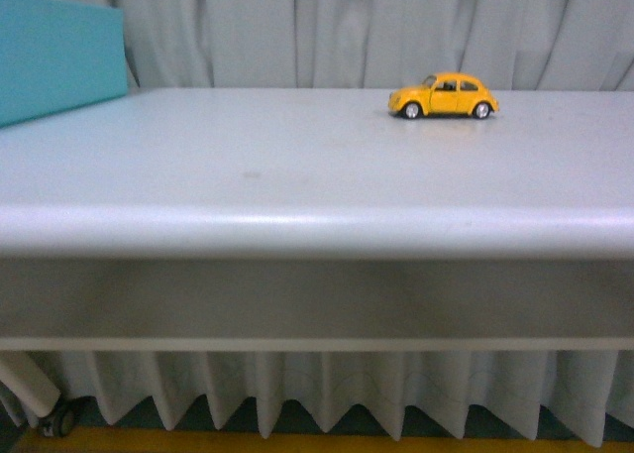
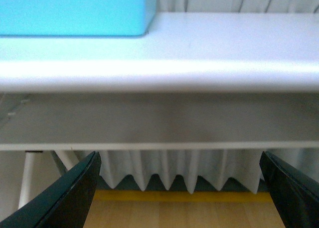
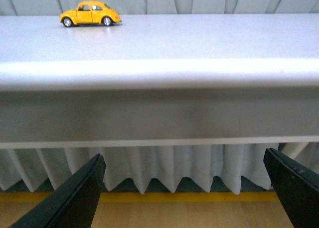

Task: Wind up and store yellow beetle toy

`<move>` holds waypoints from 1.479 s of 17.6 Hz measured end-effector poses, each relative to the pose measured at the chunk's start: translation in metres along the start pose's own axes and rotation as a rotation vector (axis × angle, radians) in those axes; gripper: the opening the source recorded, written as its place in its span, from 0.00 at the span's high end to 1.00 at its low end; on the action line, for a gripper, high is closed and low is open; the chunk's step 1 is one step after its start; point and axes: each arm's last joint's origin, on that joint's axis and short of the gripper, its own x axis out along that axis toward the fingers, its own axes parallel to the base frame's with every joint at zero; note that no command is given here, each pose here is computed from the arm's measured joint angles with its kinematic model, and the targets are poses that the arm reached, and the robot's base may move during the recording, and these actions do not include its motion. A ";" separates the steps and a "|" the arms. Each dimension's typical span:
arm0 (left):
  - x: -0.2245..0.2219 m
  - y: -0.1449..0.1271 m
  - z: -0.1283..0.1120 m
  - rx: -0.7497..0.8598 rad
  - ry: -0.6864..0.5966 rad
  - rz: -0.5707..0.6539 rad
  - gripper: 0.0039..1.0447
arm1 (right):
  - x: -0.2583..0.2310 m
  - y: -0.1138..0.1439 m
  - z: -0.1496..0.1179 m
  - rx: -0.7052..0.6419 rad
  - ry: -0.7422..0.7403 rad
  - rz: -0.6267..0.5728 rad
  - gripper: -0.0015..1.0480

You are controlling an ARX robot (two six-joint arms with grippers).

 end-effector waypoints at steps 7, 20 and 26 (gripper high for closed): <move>0.000 0.000 0.000 0.001 -0.001 -0.001 0.06 | 0.000 0.000 0.000 0.001 0.001 0.000 0.06; 0.000 0.000 0.000 0.000 -0.003 -0.001 0.06 | 0.000 0.000 0.000 0.006 -0.001 0.000 0.06; 0.000 0.000 0.000 0.000 -0.002 -0.001 0.06 | 0.000 0.000 0.000 0.006 0.000 0.000 0.06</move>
